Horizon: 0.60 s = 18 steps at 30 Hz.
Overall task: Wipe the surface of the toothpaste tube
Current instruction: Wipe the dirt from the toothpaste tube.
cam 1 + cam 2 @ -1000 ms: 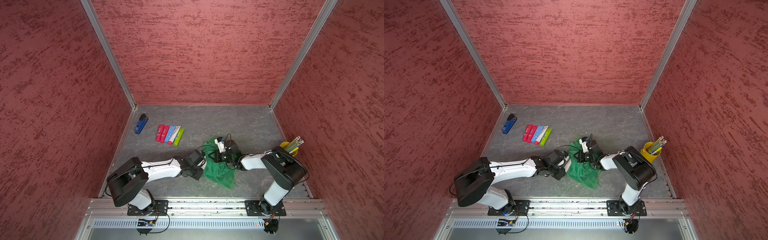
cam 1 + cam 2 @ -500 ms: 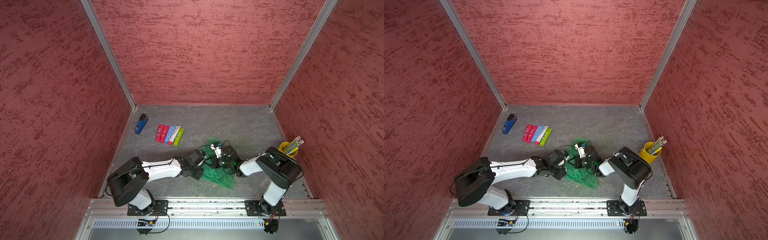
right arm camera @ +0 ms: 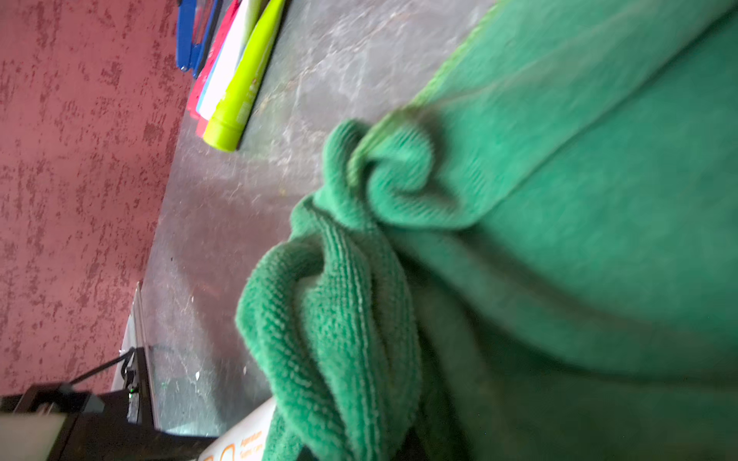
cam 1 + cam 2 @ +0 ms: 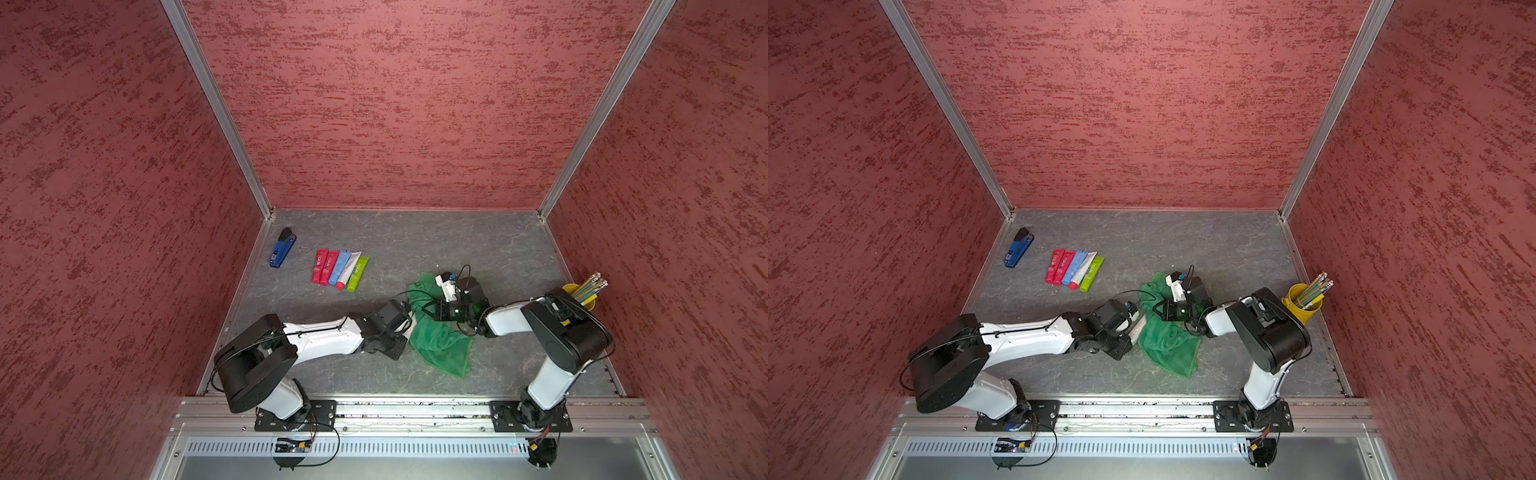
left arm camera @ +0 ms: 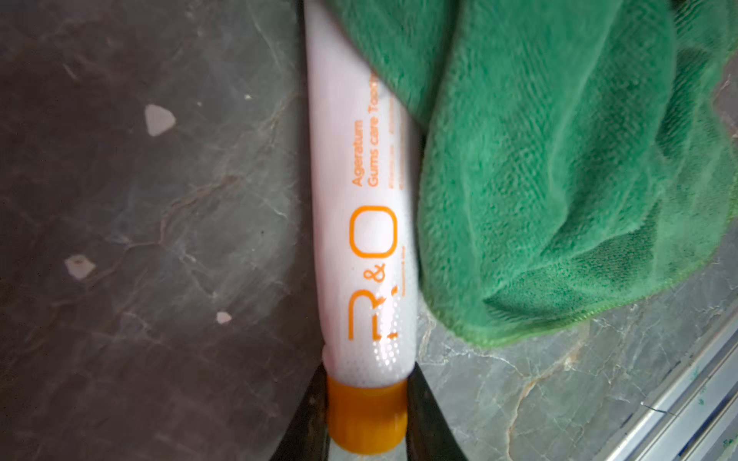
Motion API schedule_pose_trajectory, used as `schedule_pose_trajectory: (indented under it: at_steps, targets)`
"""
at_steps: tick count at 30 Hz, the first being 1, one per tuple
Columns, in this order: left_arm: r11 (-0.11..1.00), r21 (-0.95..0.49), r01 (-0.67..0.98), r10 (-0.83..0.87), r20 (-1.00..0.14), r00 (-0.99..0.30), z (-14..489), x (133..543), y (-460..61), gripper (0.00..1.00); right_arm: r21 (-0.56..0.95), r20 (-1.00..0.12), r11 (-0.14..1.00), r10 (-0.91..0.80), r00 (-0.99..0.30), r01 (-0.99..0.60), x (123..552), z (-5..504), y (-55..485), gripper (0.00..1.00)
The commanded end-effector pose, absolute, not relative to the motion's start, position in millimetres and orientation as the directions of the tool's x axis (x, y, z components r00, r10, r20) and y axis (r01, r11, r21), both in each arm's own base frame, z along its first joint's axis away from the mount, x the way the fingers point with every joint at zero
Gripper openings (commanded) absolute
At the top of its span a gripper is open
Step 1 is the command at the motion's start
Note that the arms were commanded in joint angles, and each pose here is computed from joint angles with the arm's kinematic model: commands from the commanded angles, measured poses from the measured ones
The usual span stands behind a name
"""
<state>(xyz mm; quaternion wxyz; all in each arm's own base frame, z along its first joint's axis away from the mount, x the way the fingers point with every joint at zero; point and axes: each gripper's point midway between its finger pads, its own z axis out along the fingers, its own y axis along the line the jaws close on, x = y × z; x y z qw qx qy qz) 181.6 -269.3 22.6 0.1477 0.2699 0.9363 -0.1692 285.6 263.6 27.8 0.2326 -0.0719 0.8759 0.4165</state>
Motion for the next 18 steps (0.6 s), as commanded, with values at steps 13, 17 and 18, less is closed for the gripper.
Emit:
schedule_pose_trajectory:
  at_steps: [13,17,18]
  targets:
    - [0.816,-0.2,0.543,0.458,-0.349,-0.817,16.1,182.6,-261.5,0.0,0.709,-0.222,0.683,-0.021,-0.975,-0.176,196.4,-33.0,256.0,0.0]
    - [0.814,-0.195,0.547,0.46,-0.36,-0.812,18.4,182.0,-261.6,0.0,0.703,-0.254,0.702,0.097,-0.962,-0.115,243.4,-27.0,221.2,0.0]
    - [0.815,-0.194,0.546,0.458,-0.362,-0.812,18.9,182.1,-261.2,0.0,0.692,-0.268,0.713,0.113,-0.957,-0.11,252.0,-25.2,215.9,0.0]
